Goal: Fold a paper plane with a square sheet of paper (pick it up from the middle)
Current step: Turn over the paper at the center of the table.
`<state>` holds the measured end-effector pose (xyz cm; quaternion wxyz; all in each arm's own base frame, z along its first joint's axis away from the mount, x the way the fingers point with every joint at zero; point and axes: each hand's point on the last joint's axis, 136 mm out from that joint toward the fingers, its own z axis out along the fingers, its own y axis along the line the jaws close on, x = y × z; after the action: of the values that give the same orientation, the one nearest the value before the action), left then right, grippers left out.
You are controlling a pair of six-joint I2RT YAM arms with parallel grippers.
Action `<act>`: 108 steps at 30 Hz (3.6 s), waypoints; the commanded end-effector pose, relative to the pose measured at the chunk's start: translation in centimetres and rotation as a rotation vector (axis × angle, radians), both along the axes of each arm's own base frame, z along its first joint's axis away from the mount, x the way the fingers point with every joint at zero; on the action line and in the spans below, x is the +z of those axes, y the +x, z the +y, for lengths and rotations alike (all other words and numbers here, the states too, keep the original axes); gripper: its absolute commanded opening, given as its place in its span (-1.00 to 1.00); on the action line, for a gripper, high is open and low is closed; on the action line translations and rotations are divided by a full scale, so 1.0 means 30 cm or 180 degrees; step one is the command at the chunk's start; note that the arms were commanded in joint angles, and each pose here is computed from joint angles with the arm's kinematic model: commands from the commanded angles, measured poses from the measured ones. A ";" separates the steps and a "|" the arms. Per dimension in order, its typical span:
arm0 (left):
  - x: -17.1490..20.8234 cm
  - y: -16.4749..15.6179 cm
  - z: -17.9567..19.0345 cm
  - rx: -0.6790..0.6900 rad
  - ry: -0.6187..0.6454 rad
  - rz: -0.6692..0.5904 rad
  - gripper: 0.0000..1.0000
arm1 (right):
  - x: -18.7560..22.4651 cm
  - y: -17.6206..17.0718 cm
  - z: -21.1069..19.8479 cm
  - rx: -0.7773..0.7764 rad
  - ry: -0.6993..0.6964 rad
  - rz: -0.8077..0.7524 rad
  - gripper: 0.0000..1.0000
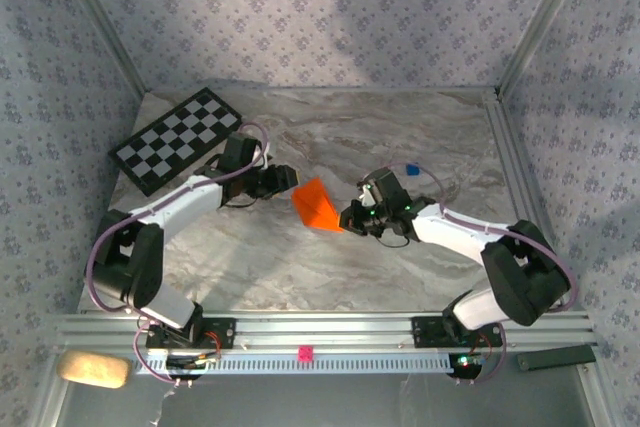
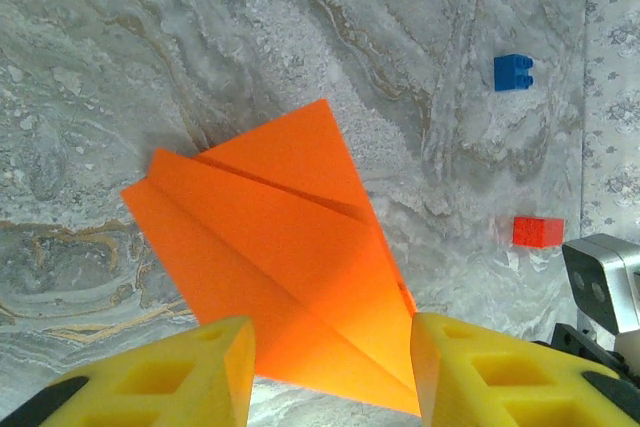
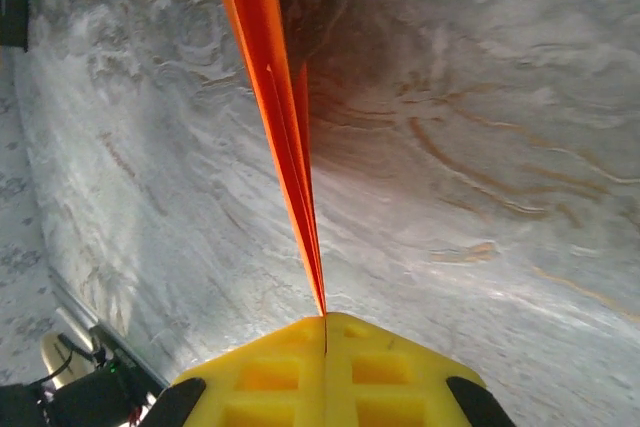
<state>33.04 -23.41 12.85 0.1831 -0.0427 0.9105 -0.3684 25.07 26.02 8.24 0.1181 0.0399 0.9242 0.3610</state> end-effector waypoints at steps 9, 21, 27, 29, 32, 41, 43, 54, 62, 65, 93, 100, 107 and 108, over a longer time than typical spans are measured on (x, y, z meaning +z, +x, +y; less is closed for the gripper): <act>0.047 -0.095 0.055 0.0037 0.0047 -0.0034 -0.10 | 0.127 0.018 -0.138 -0.0815 -0.0296 -0.0022 -0.91; 0.069 -0.072 0.053 0.0121 0.0019 -0.0032 -0.10 | 0.193 -0.051 -0.272 -0.1221 -0.0209 -0.0286 -0.91; 0.093 -0.064 0.081 0.0220 0.0085 -0.0185 -0.09 | 0.254 -0.036 -0.305 -0.1096 -0.0353 -0.0621 -0.91; 0.106 -0.060 0.099 0.0288 0.0110 -0.0253 -0.09 | 0.278 -0.019 -0.312 -0.1055 -0.0449 -0.0722 -0.91; 0.134 -0.057 0.138 0.0430 0.0176 -0.0417 -0.08 | 0.317 0.006 -0.307 -0.0861 -0.0639 -0.0906 -0.92; 0.209 -0.052 0.284 0.0872 0.0287 -0.0804 0.04 | 0.375 0.045 -0.259 -0.0309 -0.1521 -0.1282 -0.95; 0.215 -0.059 0.304 0.0897 0.0313 -0.0851 0.07 | 0.365 0.047 -0.244 -0.0216 -0.1672 -0.1300 -0.96; 0.177 -0.105 0.407 0.1313 0.0329 -0.0803 0.22 | 0.381 0.072 -0.268 0.0337 -0.3125 -0.1357 -0.97; 0.178 -0.095 0.430 0.1451 0.0302 -0.0778 0.28 | 0.300 0.064 -0.275 0.0805 -0.4188 -0.1261 -0.96; 0.168 -0.087 0.448 0.1534 0.0336 -0.0742 0.29 | 0.247 0.055 -0.226 0.1039 -0.4400 -0.1260 -0.95; 0.163 -0.061 0.384 0.1056 -0.0118 -0.0396 0.29 | 0.009 -0.019 0.105 0.0567 -0.0977 -0.0463 -0.52; 0.112 -0.055 0.309 0.0784 -0.0279 -0.0129 0.14 | -0.079 0.027 0.044 0.0210 -0.0549 -0.0071 -0.70; 0.081 -0.056 0.224 0.0539 -0.0280 0.0033 0.00 | -0.191 0.029 0.039 0.0084 -0.0685 0.0275 -0.73; 0.073 -0.059 0.205 0.0484 -0.0286 0.0063 -0.03 | -0.220 0.023 0.025 0.0010 -0.0760 0.0386 -0.73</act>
<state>30.73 -15.64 13.51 0.1967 -0.1515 0.8956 -0.3690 25.89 26.83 2.84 0.0934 0.0108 0.9627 0.2538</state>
